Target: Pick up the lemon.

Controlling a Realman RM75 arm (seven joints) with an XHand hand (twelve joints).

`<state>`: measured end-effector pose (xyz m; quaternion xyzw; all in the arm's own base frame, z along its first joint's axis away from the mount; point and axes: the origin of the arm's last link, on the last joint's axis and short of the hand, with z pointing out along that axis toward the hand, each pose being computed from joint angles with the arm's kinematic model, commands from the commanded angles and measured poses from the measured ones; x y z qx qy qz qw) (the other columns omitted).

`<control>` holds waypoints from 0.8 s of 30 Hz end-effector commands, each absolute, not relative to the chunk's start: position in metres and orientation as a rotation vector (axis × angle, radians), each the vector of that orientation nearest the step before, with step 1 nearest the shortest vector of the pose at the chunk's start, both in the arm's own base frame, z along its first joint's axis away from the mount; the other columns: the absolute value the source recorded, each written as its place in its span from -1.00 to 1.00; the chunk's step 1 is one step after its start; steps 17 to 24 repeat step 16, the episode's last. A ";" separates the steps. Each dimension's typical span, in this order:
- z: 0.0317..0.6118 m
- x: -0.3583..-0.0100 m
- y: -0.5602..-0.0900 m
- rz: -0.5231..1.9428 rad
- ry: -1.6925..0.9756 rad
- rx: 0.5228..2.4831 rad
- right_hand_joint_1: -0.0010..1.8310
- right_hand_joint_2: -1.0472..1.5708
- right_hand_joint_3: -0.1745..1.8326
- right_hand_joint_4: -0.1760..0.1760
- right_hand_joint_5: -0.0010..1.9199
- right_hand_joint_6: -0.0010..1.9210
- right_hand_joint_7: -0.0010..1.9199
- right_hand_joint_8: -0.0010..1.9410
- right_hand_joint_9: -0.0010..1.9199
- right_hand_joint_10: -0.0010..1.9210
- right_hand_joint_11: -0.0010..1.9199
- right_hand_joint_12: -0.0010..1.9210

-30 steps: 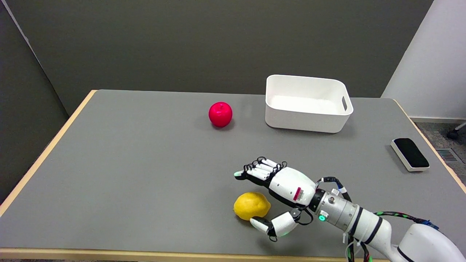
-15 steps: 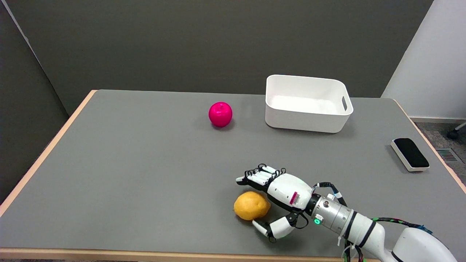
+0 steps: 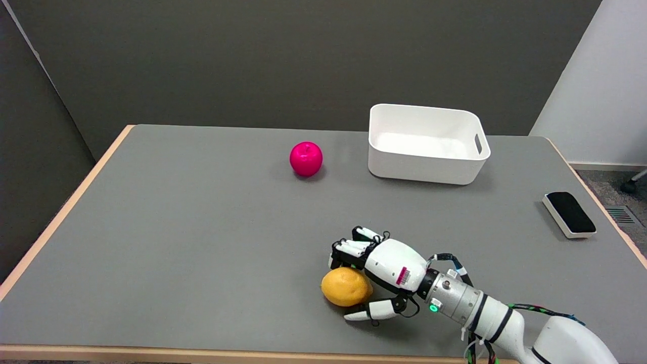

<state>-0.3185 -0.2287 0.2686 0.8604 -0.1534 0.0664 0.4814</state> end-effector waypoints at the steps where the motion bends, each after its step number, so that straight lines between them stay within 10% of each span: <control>1: 0.279 -0.300 -0.260 0.363 -0.215 2.106 0.19 0.85 -0.73 -0.84 -0.56 0.68 -0.41 1.00 -0.41 0.99 -0.89 1.00; 16: 0.415 -0.183 -0.361 0.429 0.158 1.665 0.14 0.88 -0.79 -0.76 -0.60 0.73 -0.40 0.98 -0.31 0.99 -0.77 1.00; 24: 0.415 -0.183 -0.361 0.429 0.158 1.665 0.14 0.88 -0.79 -0.76 -0.60 0.73 -0.40 0.98 -0.31 0.99 -0.77 1.00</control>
